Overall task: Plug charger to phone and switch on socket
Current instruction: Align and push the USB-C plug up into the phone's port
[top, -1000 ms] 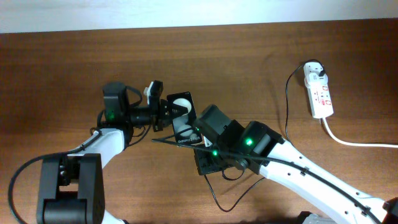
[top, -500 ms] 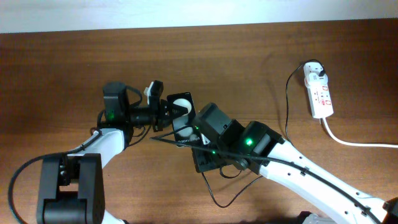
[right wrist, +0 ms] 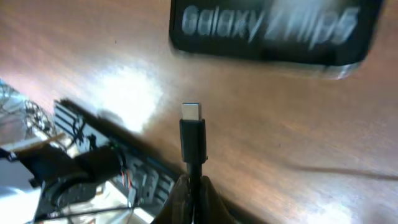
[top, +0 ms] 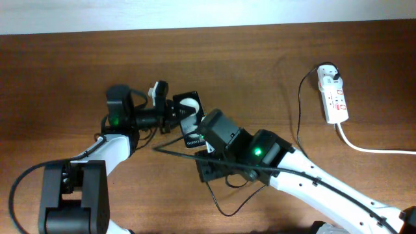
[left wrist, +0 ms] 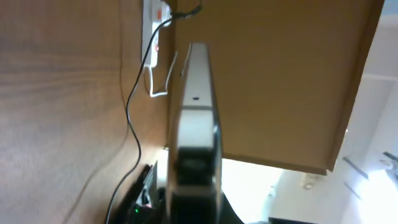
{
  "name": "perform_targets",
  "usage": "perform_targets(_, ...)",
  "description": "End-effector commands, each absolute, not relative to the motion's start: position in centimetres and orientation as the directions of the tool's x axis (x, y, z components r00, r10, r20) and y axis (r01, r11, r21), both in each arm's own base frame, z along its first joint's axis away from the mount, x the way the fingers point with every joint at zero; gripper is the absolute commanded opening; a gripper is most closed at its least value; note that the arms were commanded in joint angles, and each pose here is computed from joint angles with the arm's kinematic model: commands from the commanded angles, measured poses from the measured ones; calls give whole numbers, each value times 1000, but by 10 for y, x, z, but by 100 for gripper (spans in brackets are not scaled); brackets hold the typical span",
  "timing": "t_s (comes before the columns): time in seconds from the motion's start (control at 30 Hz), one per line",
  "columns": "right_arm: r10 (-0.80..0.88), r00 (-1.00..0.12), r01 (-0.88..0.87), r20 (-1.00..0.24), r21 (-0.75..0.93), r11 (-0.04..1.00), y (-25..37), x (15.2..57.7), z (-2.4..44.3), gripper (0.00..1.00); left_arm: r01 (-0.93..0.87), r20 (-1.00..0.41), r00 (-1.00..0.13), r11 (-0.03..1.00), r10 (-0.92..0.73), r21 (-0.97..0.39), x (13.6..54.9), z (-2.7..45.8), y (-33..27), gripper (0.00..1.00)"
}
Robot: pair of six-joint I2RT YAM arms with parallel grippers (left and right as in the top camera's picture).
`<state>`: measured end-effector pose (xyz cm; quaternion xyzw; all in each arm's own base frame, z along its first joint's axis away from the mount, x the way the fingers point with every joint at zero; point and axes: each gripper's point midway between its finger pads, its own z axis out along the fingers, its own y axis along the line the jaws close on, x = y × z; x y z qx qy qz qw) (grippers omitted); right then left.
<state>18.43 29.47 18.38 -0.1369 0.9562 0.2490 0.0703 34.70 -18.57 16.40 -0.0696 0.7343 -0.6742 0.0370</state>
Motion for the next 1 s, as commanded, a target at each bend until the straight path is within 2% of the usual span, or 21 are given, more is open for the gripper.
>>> perform_targets(0.0, -235, -961, -275, -146, 421, 865, 284, 173, 176, 4, 55, -67, -986, 83, -154, -995, 353, 175, -186, 0)
perform_targets(0.1, -170, -972, -221, -162, 388, 895, 278, 182, 174, 4, 80, -89, -987, 73, -133, -994, 351, 179, -186, 0)
perform_targets(0.53, -153, -963, -232, -220, 398, 887, 285, 193, 178, 4, 102, -106, -991, 51, -84, -993, 342, 184, -187, 0)
perform_targets(0.77, -152, -963, -231, -223, 394, 890, 284, 194, 178, 4, 47, -51, -995, 46, -85, -998, 342, 184, -188, 0)
perform_targets(0.83, -152, -963, -231, -223, 394, 890, 284, 194, 178, 4, -18, 14, -996, 40, -89, -999, 342, 184, -187, 0)
perform_targets(0.97, -152, -963, -231, -223, 394, 890, 284, 194, 178, 4, -10, 6, -996, 41, -89, -999, 342, 184, -187, 0)
